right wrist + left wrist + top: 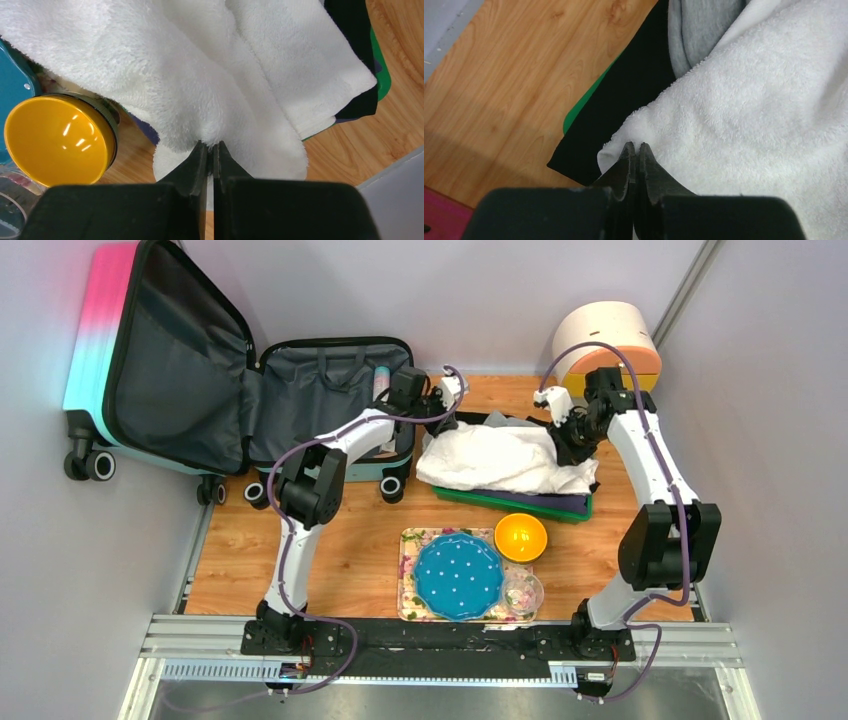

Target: Open, take out, and arrange the luggage

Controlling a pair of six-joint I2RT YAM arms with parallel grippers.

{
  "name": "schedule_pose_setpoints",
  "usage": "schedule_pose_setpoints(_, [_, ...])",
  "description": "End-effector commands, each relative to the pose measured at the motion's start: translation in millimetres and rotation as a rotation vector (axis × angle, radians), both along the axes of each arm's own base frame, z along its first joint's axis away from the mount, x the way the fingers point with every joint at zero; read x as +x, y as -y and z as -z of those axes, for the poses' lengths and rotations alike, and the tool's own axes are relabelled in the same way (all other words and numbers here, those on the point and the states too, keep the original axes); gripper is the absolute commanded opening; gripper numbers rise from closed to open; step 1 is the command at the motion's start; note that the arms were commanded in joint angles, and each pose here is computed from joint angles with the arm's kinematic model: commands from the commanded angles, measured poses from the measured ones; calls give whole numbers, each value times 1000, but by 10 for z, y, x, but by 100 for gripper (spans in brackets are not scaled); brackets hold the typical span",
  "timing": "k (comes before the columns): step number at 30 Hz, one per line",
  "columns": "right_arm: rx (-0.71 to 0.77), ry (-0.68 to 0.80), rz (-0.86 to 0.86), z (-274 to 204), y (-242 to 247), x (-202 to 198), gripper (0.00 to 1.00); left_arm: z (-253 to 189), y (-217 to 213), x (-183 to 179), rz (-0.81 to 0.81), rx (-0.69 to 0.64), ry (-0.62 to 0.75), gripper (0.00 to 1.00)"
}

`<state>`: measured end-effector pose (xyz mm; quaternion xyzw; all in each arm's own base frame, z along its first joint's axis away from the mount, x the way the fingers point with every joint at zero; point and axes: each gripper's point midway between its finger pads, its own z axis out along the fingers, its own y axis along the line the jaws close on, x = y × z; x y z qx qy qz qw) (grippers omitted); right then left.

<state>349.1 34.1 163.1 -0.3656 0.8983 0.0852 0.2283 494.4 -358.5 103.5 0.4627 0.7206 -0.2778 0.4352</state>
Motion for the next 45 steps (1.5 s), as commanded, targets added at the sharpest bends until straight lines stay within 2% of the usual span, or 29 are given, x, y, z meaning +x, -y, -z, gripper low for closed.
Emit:
schedule_pose_setpoints(1, [2,84,43,-269,23,186,0,-802,10,211,-85,-101,167,0])
schedule_pose_setpoints(5, [11,99,83,-316,151,357,0,-1100,-159,426,-230,-125,281,0])
schedule_pose_setpoints(8, [22,105,110,-285,215,469,0,-943,-291,537,-299,-74,304,0])
schedule_pose_setpoints(10, [25,75,122,-147,224,527,0,-751,-275,585,-301,-47,272,0])
schedule_pose_setpoints(13, [19,68,184,-76,279,648,26,-516,-270,565,-293,-7,232,0])
schedule_pose_setpoints(14, [33,58,232,-95,297,658,44,-465,-291,558,-298,11,226,0])
schedule_pose_setpoints(17, [103,91,329,-408,356,672,65,-391,-354,539,-314,35,232,0])
schedule_pose_setpoints(19, [170,120,349,-630,342,637,70,-370,-379,510,-314,42,233,0])
schedule_pose_setpoints(24, [249,143,347,-946,181,187,68,-383,-371,503,-311,38,229,0])
schedule_pose_setpoints(25, [265,132,336,-917,137,95,67,-383,-369,501,-311,36,228,0])
schedule_pose_setpoints(26, [284,133,327,-873,83,-65,61,-372,-365,495,-308,37,222,0])
schedule_pose_setpoints(30, [338,44,354,-567,-96,-289,58,-393,-355,480,-304,29,217,0])
schedule_pose_setpoints(33, [372,-7,406,-379,-161,-264,60,-403,-345,469,-303,22,209,0])
schedule_pose_setpoints(36, [343,27,427,-268,-89,-142,63,-405,-336,444,-294,19,201,0])
schedule_pose_setpoints(40, [348,-13,430,-105,-92,31,63,-424,-343,422,-296,20,201,0])
schedule_pose_setpoints(43, [366,-12,429,-106,-111,133,55,-428,-377,429,-305,23,205,0])
schedule_pose_setpoints(45, [372,3,426,-181,-109,221,33,-427,-384,429,-306,26,208,0])
